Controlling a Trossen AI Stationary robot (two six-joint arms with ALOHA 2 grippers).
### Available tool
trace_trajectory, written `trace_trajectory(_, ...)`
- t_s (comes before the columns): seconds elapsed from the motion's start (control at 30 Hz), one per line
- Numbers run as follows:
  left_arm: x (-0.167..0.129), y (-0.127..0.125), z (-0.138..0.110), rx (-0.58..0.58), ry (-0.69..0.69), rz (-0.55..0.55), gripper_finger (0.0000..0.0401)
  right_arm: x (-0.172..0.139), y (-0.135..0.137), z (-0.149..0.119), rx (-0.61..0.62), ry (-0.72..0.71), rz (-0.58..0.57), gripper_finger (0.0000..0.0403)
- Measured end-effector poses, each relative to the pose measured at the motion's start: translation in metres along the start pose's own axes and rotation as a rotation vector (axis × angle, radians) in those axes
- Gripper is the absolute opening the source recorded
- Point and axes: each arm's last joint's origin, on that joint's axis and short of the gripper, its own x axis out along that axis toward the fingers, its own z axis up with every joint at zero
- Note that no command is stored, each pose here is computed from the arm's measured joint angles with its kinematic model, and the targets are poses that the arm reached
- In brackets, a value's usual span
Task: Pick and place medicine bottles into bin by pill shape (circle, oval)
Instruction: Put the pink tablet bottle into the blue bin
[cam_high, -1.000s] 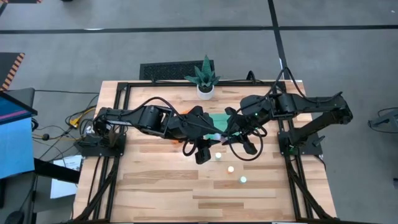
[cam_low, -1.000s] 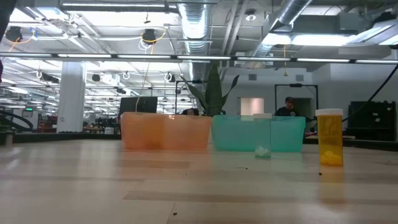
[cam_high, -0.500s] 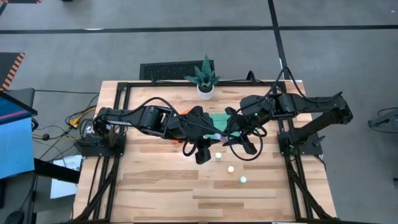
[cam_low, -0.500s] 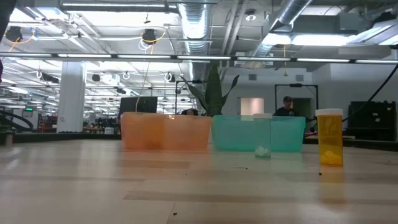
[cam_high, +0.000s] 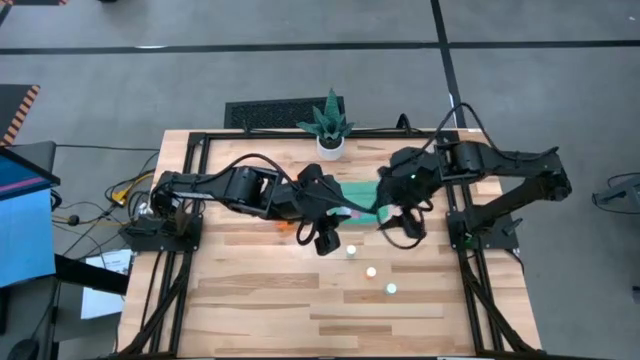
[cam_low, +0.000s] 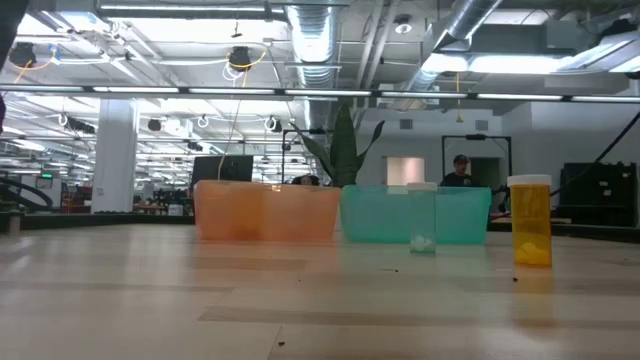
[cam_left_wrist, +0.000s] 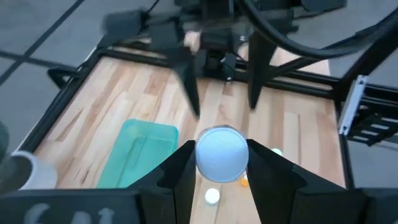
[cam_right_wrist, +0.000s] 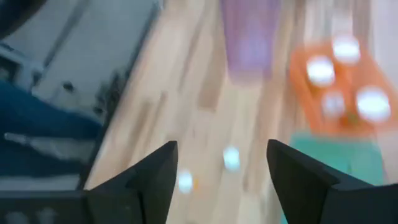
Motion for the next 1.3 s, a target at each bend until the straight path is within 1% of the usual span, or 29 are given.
trace_trajectory(0.07,0.002,0.006,0.001,-0.021,0.008,0.017,0.0119,-0.009,-0.002,-0.010,0.028,0.061,-0.012,0.0257)
trace_trajectory(0.13,0.005,0.015,0.002,-0.046,0.024,0.035,0.0119,-0.026,-0.002,-0.022,0.063,0.113,-0.026,0.0255)
trace_trajectory(0.27,0.023,0.034,0.001,-0.069,0.063,0.072,0.0119,-0.064,0.005,-0.045,0.128,0.114,-0.055,0.0248)
trace_trajectory(0.37,0.053,0.049,-0.003,-0.034,0.134,0.081,0.0119,-0.089,0.013,-0.056,0.192,0.040,-0.075,0.0245)
trace_trajectory(0.47,0.089,0.065,-0.011,-0.002,0.214,0.110,0.0119,-0.113,0.023,-0.068,0.242,-0.046,-0.079,0.0244)
trace_trajectory(0.53,0.114,0.077,-0.018,-0.001,0.273,0.121,0.0119,-0.126,0.029,-0.074,0.270,-0.108,-0.076,0.0244)
trace_trajectory(0.67,0.166,0.103,-0.042,-0.027,0.423,0.119,0.0119,-0.148,0.038,-0.083,0.310,-0.244,-0.069,0.0244)
trace_trajectory(0.8,0.203,0.123,-0.066,-0.027,0.555,0.113,0.0119,-0.166,0.045,-0.092,0.344,-0.362,-0.082,0.0244)
trace_trajectory(0.93,0.231,0.128,-0.086,-0.015,0.627,0.125,0.0119,-0.182,0.052,-0.104,0.374,-0.452,-0.111,0.0244)
trace_trajectory(1.0,0.238,0.128,-0.090,0.003,0.632,0.123,0.0119,-0.187,0.054,-0.109,0.388,-0.481,-0.123,0.0244)
trace_trajectory(1.13,0.247,0.126,-0.096,0.023,0.636,0.154,0.0119,-0.193,0.056,-0.115,0.404,-0.514,-0.139,0.0244)
trace_trajectory(1.23,0.249,0.128,-0.089,0.029,0.561,0.206,0.0119,-0.195,0.057,-0.117,0.410,-0.522,-0.135,0.0243)
trace_trajectory(1.3,0.251,0.131,-0.086,0.011,0.519,0.222,0.0119,-0.195,0.057,-0.117,0.411,-0.520,-0.135,0.0243)
